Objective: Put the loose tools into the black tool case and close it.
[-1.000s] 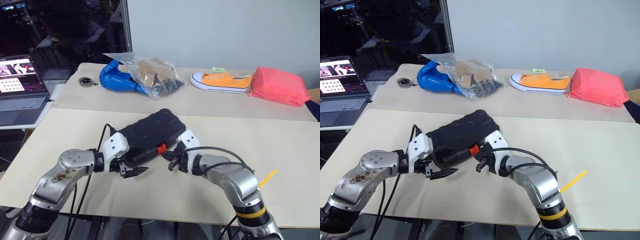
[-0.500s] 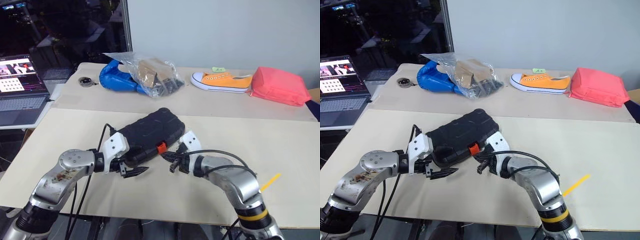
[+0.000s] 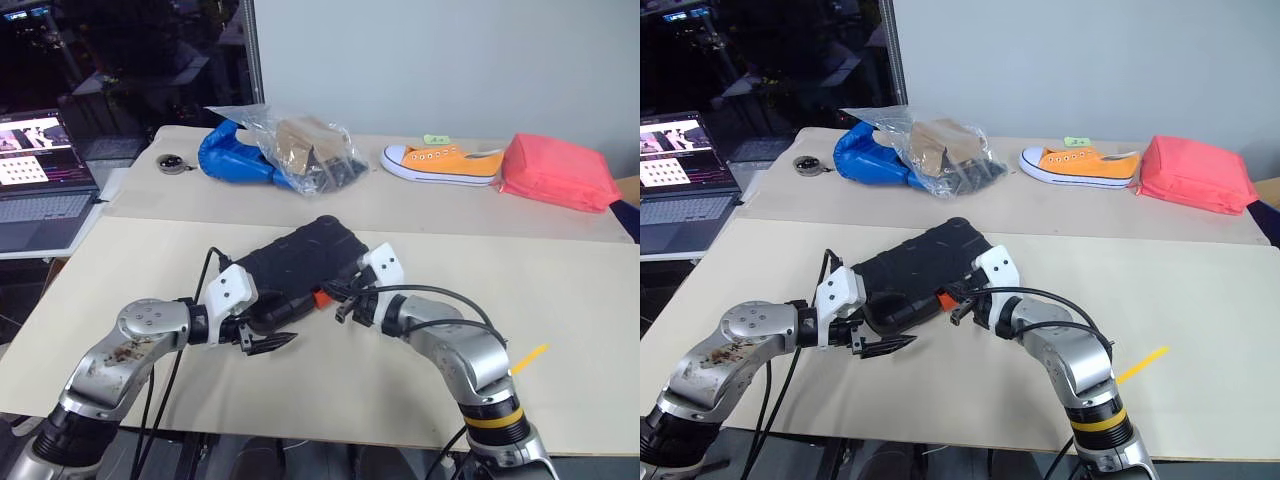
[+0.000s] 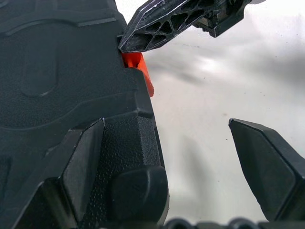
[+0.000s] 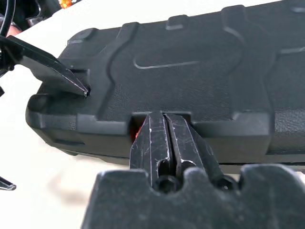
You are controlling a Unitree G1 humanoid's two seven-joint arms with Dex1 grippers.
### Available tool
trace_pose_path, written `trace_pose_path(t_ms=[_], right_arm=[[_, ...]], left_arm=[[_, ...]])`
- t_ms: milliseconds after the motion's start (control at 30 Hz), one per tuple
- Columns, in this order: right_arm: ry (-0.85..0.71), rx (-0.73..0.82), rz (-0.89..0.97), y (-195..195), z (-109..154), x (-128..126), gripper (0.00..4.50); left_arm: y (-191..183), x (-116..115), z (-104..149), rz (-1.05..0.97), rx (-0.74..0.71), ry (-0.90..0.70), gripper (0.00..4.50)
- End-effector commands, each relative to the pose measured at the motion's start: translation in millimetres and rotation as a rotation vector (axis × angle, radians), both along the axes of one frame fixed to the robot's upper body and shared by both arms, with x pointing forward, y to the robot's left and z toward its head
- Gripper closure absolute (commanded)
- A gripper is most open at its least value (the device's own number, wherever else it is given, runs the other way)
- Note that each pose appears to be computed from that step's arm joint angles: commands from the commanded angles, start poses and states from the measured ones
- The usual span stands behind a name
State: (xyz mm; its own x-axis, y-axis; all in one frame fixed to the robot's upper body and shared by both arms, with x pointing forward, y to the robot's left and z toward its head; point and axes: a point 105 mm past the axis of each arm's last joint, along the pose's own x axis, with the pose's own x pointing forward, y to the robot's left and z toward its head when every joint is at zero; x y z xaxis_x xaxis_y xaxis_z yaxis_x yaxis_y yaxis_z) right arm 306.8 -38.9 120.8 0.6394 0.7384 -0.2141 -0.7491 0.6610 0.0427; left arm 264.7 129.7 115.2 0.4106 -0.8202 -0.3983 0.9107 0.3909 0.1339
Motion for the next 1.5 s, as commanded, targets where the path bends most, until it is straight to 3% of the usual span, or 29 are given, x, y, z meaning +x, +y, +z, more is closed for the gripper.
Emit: trace_pose_path(t_ms=[33,500,1233,1500], right_arm=[[0.009,-0.031,0.017,3.2,-10.0,-4.8,4.46],[0.0,-0.171,0.019,5.4,-55.2,-2.6,4.46],[-0.101,-0.321,0.044,-9.8,-89.0,-5.0,4.46],[-0.116,-0.301,0.027,-11.6,-83.8,-2.4,4.46]], left_arm=[[9.9,-8.1,-36.3,0.042,0.051,0.154,0.0],[9.5,-7.5,-38.3,0.049,0.044,0.155,0.0],[10.7,-5.9,-41.3,0.068,0.031,0.158,0.0],[9.9,-5.8,-42.1,0.07,0.024,0.164,0.0]])
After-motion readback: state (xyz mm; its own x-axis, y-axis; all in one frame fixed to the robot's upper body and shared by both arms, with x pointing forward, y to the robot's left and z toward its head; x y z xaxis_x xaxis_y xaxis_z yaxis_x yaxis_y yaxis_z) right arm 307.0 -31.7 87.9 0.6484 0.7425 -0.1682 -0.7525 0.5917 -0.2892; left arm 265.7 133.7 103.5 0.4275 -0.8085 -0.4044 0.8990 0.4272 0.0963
